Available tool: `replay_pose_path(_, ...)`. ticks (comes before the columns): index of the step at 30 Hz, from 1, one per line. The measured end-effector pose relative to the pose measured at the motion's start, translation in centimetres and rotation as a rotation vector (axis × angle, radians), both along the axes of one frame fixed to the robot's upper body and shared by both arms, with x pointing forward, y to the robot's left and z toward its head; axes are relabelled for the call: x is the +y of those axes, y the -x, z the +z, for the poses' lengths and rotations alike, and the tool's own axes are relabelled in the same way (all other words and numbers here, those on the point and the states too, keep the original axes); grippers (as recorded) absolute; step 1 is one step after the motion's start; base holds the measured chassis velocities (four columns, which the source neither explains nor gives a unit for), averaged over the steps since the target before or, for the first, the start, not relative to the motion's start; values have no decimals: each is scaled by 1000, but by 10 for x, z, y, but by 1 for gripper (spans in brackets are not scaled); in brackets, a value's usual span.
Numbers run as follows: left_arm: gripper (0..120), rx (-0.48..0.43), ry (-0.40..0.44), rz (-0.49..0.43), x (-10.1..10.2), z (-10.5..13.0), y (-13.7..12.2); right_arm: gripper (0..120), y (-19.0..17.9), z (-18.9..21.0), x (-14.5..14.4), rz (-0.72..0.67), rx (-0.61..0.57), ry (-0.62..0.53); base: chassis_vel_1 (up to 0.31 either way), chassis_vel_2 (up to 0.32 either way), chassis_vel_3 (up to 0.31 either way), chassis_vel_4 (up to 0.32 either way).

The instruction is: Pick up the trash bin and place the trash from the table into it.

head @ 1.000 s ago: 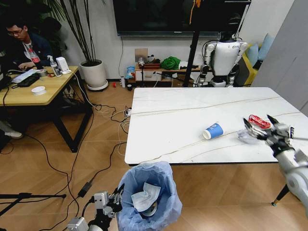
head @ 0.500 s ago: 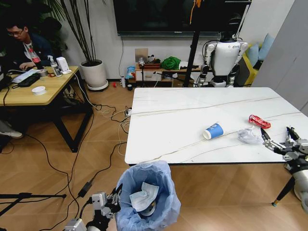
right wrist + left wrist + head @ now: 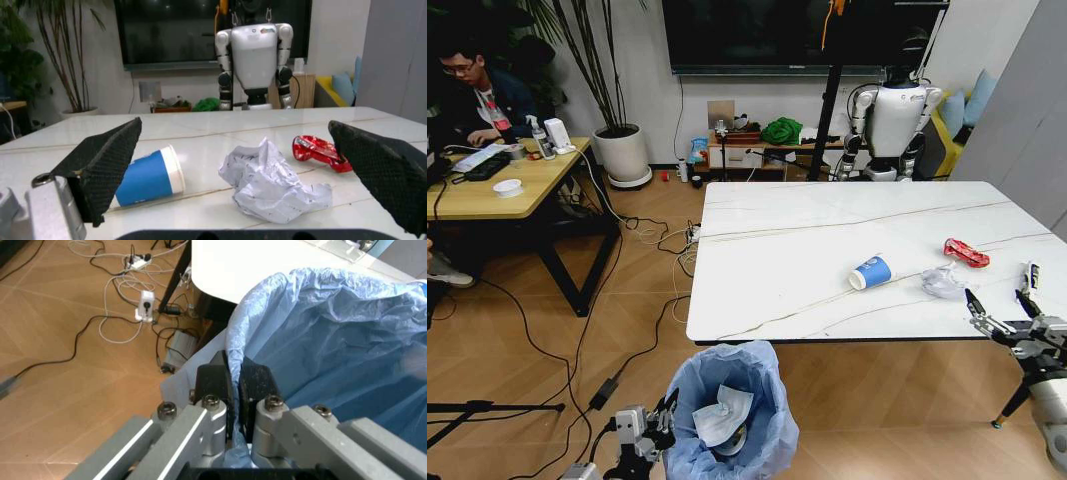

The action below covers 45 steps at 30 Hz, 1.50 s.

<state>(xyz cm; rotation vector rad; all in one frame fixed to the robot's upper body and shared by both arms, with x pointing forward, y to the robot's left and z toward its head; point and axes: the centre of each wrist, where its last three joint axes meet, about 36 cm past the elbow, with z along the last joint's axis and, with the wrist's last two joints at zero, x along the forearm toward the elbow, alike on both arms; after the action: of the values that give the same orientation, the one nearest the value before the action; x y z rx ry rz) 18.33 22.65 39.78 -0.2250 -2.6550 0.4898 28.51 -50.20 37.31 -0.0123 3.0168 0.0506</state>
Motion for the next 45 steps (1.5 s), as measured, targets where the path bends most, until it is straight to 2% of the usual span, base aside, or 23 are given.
replay_pose_path(13,0,9,-3,-1,-2,-3,4,100,24,-33,11,4,49,-50,0,0,0,0)
replay_pose_path(45,0,1,-7,-9,-3,-1,5,100,32,-30,6,11,51,-50,-11,-12,8,11)
